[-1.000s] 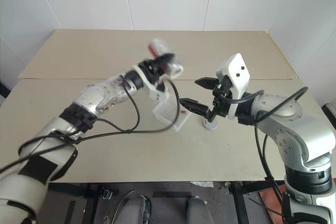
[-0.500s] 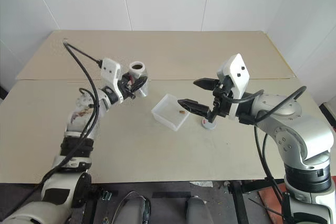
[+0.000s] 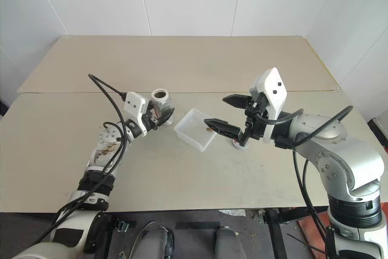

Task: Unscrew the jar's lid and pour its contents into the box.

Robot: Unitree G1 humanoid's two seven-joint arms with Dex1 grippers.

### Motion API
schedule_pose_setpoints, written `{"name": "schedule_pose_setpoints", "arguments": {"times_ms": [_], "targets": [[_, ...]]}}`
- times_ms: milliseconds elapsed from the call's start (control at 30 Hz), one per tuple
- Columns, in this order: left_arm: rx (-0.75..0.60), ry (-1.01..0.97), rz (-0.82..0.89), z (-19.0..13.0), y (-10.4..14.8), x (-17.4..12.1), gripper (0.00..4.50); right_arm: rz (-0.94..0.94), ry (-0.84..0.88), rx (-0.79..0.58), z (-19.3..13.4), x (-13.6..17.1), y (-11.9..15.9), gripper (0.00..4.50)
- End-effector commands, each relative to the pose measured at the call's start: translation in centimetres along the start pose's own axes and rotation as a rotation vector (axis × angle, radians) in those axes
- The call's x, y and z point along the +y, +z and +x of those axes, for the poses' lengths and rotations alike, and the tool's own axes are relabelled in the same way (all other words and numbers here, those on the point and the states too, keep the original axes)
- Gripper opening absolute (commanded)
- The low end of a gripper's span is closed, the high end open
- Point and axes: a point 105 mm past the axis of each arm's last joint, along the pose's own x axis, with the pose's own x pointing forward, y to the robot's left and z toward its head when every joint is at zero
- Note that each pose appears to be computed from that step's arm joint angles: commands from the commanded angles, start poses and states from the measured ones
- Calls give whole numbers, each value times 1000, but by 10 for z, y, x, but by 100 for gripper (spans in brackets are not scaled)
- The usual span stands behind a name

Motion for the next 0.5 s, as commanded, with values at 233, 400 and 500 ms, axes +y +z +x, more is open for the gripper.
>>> {"name": "schedule_pose_setpoints", "arguments": {"times_ms": [233,400,500], "targets": [[62,-106,69,-61,23,15,449,-63,-4,-40,-6,2,12,450],[90,-345,125,-144,63,20,449,-61,-20,-21,-14,-1,7,450],[71,-391,193,-175,93,32,449,-62,-19,-16,-20,-4,5,450]]}}
